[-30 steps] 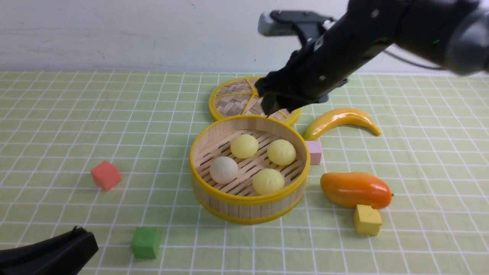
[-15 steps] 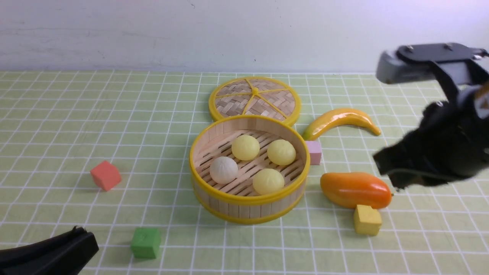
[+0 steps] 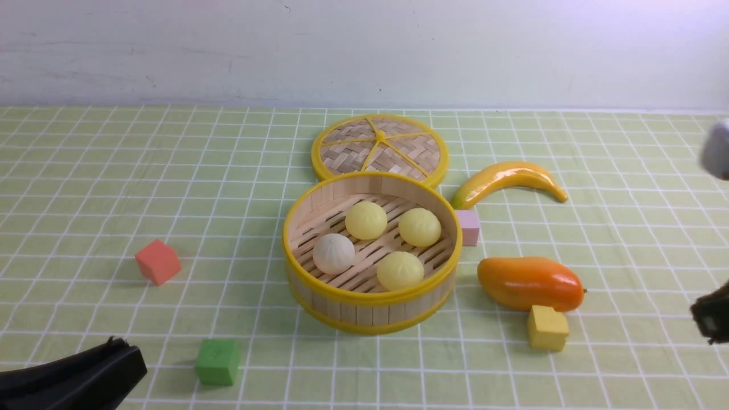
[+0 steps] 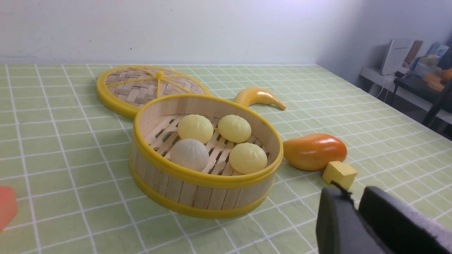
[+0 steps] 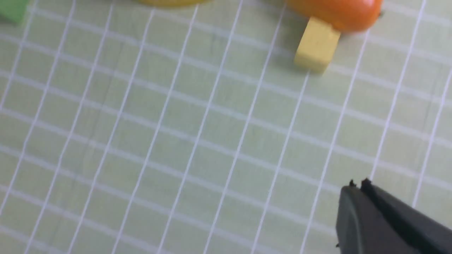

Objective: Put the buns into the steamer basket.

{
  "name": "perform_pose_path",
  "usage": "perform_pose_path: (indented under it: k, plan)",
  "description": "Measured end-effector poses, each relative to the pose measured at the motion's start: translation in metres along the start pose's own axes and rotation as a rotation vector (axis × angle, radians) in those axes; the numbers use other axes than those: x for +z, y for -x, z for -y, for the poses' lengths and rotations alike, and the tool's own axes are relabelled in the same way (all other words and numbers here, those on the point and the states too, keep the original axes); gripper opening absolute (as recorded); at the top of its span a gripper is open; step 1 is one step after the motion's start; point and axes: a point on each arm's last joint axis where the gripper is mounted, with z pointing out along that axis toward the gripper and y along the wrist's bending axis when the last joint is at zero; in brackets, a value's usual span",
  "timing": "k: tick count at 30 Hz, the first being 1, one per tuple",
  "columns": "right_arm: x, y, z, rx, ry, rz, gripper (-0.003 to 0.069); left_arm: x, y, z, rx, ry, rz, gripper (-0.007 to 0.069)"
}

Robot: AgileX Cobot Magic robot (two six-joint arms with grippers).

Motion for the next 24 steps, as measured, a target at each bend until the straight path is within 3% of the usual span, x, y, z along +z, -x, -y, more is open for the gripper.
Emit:
perform_pose_path:
  k: [2,3,6,12,24]
  plan:
    - [-0.008,-0.029,0.012,-0.008,-0.018,0.193,-0.002,0.0,0.0,0.0,0.0,0.0,-0.002,0.0089]
    - [-0.003,-0.031,0.012,-0.015,-0.016,0.193,-0.002,0.0,0.0,0.0,0.0,0.0,-0.002,0.0089]
    - [0.018,-0.11,0.029,-0.02,-0.118,0.458,-0.002,0.0,0.0,0.0,0.0,0.0,-0.002,0.0089]
    - [0.068,-0.183,0.043,0.038,-0.217,0.642,-0.002,0.0,0.0,0.0,0.0,0.0,-0.003,0.0091]
    - [0.075,-0.194,0.043,0.042,-0.21,0.587,-0.0016,0.0,-0.001,0.0,0.0,0.0,-0.007,0.0094]
